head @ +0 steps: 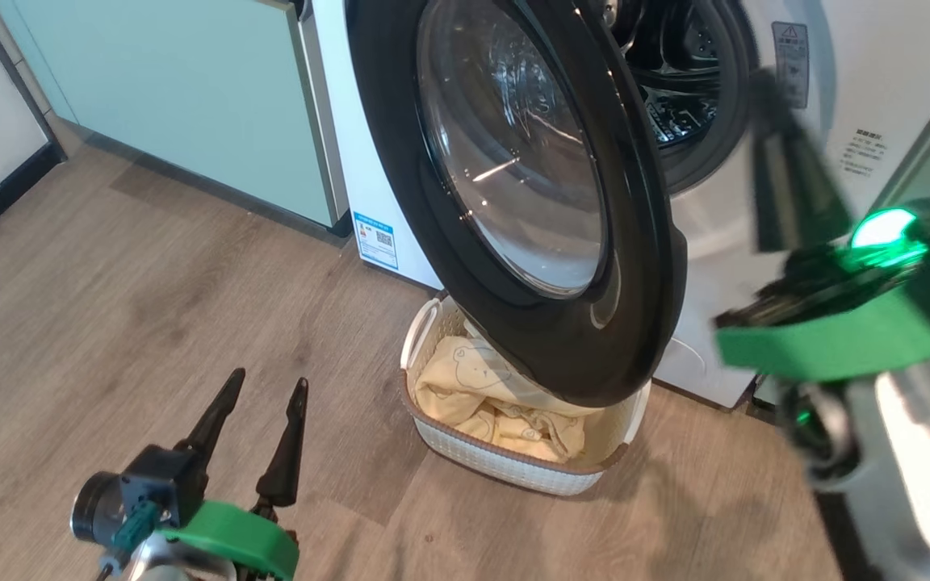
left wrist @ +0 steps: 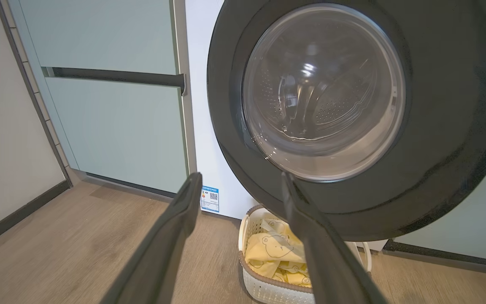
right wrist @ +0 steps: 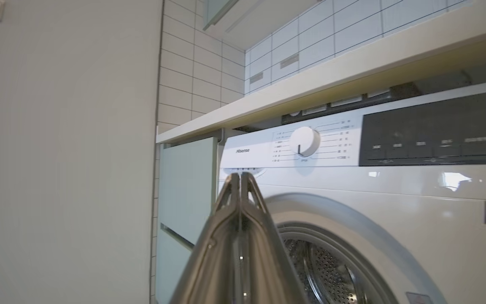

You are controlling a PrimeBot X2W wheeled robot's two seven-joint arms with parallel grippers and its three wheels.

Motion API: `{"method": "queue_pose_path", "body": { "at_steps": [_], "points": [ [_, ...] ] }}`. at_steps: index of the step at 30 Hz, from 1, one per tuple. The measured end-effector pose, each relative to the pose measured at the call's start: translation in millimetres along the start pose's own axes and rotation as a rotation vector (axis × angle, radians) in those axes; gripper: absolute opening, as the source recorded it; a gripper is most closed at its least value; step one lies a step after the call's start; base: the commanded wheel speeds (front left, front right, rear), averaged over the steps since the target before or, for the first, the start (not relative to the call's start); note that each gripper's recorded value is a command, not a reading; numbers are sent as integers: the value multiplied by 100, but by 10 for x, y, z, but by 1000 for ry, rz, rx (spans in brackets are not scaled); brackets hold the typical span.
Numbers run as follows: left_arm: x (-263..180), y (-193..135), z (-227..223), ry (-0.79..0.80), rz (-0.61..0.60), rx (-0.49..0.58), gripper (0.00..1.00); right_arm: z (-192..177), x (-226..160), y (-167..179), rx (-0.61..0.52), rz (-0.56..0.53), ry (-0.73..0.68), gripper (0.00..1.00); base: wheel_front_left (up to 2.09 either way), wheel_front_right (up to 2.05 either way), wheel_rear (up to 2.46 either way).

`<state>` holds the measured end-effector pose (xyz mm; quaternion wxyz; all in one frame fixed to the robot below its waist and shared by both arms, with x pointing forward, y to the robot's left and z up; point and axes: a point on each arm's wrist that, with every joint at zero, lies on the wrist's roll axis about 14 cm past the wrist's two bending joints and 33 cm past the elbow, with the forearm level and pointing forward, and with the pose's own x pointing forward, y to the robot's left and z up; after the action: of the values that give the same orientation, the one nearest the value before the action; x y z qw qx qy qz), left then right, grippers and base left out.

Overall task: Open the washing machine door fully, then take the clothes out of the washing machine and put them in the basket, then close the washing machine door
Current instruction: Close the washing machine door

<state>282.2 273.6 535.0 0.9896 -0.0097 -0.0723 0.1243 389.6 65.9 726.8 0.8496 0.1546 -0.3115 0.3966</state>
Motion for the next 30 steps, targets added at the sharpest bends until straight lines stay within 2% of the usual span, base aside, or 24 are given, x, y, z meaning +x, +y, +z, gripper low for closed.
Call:
{"method": "queue_pose_path", "body": {
  "at_steps": [5, 9, 19, 30],
  "points": [
    [-9, 9, 13, -5, 3, -1, 100, -172, -74, 394, 52, 100, 53, 0, 0, 0, 0],
    [2, 3, 3, -1, 2, 0, 100, -563, -343, 539, 123, 105, 185, 0, 0, 0, 0],
    [37, -50, -26, 6, -4, 5, 100, -1290, -869, 515, 198, 46, 449, 0, 0, 0, 0],
    [39, -62, -35, 8, -5, 4, 100, -1511, -996, 331, 188, -10, 526, 0, 0, 0, 0]
  ]
}}
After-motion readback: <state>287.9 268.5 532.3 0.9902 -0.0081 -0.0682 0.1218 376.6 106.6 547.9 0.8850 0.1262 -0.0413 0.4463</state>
